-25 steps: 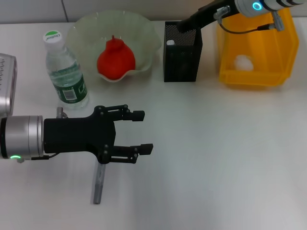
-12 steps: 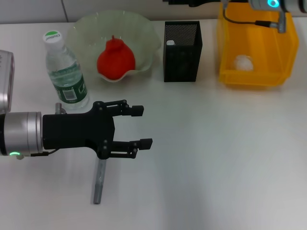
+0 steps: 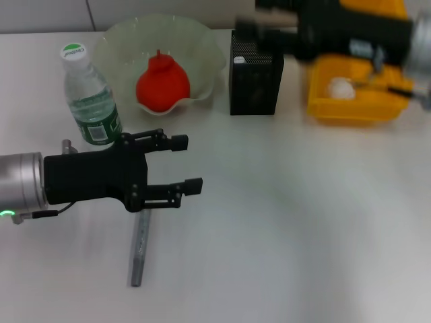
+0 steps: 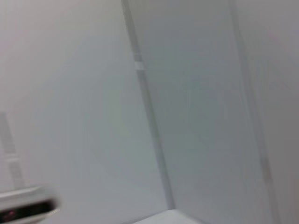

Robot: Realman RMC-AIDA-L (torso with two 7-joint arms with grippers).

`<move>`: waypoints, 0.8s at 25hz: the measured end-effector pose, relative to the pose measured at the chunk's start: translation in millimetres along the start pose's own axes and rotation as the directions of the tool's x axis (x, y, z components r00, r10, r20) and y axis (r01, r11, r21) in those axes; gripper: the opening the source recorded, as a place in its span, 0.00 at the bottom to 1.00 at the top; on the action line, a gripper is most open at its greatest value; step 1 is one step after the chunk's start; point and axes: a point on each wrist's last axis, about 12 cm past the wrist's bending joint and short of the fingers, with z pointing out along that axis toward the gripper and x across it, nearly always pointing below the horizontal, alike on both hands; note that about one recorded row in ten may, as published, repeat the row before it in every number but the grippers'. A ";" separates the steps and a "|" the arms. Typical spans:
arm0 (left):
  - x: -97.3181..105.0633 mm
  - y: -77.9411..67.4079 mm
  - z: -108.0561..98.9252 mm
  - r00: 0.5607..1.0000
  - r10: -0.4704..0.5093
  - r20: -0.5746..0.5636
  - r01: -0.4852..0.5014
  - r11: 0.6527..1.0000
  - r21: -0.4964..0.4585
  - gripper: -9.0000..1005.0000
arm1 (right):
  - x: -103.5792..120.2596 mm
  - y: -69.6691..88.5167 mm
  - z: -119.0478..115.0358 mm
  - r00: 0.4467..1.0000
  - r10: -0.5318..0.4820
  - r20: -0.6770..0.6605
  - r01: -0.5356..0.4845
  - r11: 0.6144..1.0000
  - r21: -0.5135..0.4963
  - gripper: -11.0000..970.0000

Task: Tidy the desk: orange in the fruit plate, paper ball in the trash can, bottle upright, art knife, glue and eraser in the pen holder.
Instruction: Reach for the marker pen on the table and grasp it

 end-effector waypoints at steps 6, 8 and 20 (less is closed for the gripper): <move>-4.0 0.0 -7.7 0.992 -0.116 0.043 0.116 0.993 -0.010 0.74 | 42.7 12.7 -37.6 1.000 -0.020 -0.007 0.019 0.994 -0.111 0.75; -5.8 2.1 -11.7 0.982 -0.184 0.040 0.185 0.983 -0.015 0.74 | 58.1 16.2 -47.6 0.999 -0.029 -0.017 0.027 0.993 -0.117 0.76; -49.7 30.6 -53.8 0.830 -0.555 -0.056 0.540 0.825 -0.165 0.74 | 100.3 19.6 -58.3 0.976 -0.057 -0.210 0.038 0.995 -0.090 0.75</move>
